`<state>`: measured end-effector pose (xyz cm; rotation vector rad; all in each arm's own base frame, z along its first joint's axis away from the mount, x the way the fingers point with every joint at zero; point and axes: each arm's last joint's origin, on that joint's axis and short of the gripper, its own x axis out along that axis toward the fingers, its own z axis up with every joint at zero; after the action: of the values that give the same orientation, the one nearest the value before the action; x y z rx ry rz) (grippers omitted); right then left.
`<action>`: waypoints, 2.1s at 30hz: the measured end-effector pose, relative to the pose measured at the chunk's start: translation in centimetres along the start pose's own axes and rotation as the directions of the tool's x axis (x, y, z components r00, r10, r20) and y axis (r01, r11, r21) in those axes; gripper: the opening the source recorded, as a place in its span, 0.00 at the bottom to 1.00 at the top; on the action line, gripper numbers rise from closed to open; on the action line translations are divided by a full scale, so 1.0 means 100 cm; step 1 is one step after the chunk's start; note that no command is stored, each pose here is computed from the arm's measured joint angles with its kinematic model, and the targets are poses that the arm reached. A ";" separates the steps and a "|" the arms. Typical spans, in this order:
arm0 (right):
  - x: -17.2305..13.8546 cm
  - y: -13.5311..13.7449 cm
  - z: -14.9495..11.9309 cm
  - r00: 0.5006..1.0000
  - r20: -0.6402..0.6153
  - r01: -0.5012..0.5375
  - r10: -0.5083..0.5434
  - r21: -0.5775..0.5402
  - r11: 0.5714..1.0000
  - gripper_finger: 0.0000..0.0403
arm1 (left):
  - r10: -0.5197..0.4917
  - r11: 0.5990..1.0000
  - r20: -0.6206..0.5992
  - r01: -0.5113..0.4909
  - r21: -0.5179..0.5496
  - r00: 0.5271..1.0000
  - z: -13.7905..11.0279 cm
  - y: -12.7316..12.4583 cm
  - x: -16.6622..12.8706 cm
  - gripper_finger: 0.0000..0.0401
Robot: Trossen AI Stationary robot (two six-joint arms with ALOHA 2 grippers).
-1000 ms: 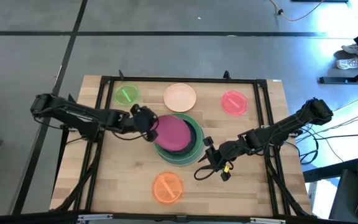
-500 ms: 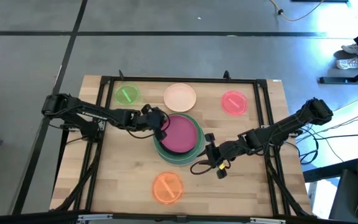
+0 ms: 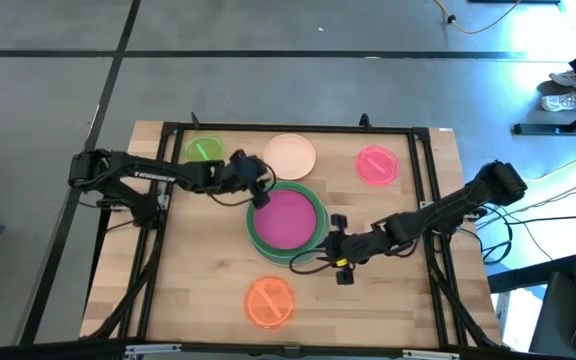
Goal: Stack plastic plates
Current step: Stack the white plate on top of the pink plate
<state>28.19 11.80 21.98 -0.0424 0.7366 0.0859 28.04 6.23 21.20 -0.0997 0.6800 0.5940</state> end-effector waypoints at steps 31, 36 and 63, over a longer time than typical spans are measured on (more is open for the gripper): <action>0.013 -0.003 -0.015 0.985 -0.102 0.144 -0.141 0.024 0.989 0.32 | -0.055 0.885 -0.233 -0.060 -0.461 0.971 -0.018 0.127 0.139 0.28; 0.013 -0.003 -0.015 0.985 -0.105 0.141 -0.137 0.031 0.990 0.32 | -0.066 0.894 -0.243 -0.051 -0.445 0.968 -0.019 0.124 0.146 0.24; 0.013 -0.004 -0.017 0.983 -0.123 0.144 -0.139 0.032 0.989 0.32 | -0.038 0.941 -0.017 0.030 -0.338 0.999 0.037 0.129 0.091 0.04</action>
<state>28.06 11.40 19.88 -0.0613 0.8537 -0.0684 28.67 22.34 19.78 -0.4389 0.5923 0.6731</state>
